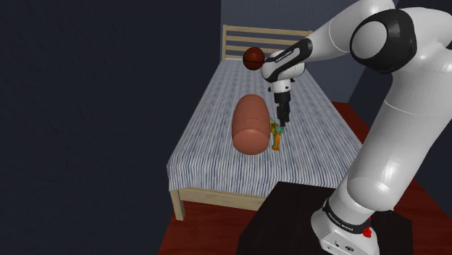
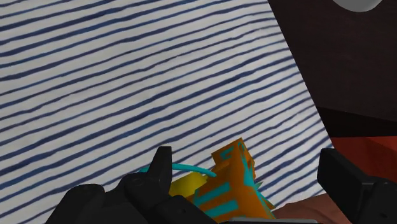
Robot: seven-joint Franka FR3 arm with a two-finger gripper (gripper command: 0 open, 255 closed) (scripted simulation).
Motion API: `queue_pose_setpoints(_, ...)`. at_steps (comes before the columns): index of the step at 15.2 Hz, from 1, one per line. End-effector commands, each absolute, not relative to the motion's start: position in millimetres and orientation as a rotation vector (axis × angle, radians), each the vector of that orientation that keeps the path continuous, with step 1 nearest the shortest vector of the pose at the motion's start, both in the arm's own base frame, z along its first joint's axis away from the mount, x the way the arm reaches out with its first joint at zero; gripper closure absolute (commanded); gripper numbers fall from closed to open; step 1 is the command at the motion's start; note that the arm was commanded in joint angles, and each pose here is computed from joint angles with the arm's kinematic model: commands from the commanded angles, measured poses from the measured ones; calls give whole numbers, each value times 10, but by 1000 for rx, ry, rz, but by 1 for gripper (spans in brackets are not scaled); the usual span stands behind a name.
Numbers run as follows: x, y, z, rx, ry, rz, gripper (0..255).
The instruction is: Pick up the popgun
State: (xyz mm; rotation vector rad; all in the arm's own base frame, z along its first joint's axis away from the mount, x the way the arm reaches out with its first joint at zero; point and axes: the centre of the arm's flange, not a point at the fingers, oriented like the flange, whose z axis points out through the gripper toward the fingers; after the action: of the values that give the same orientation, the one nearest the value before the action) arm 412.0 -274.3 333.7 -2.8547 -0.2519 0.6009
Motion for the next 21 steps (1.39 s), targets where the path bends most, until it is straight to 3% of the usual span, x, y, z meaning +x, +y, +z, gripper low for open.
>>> queue_pose_setpoints(1,4118,-2742,3324,-2855,-252,601,255)
queue_pose_setpoints(10,4121,-2740,3326,-2855,-252,601,255)
queue_pose_setpoints(21,4121,-2740,3907,-2855,-252,601,255)
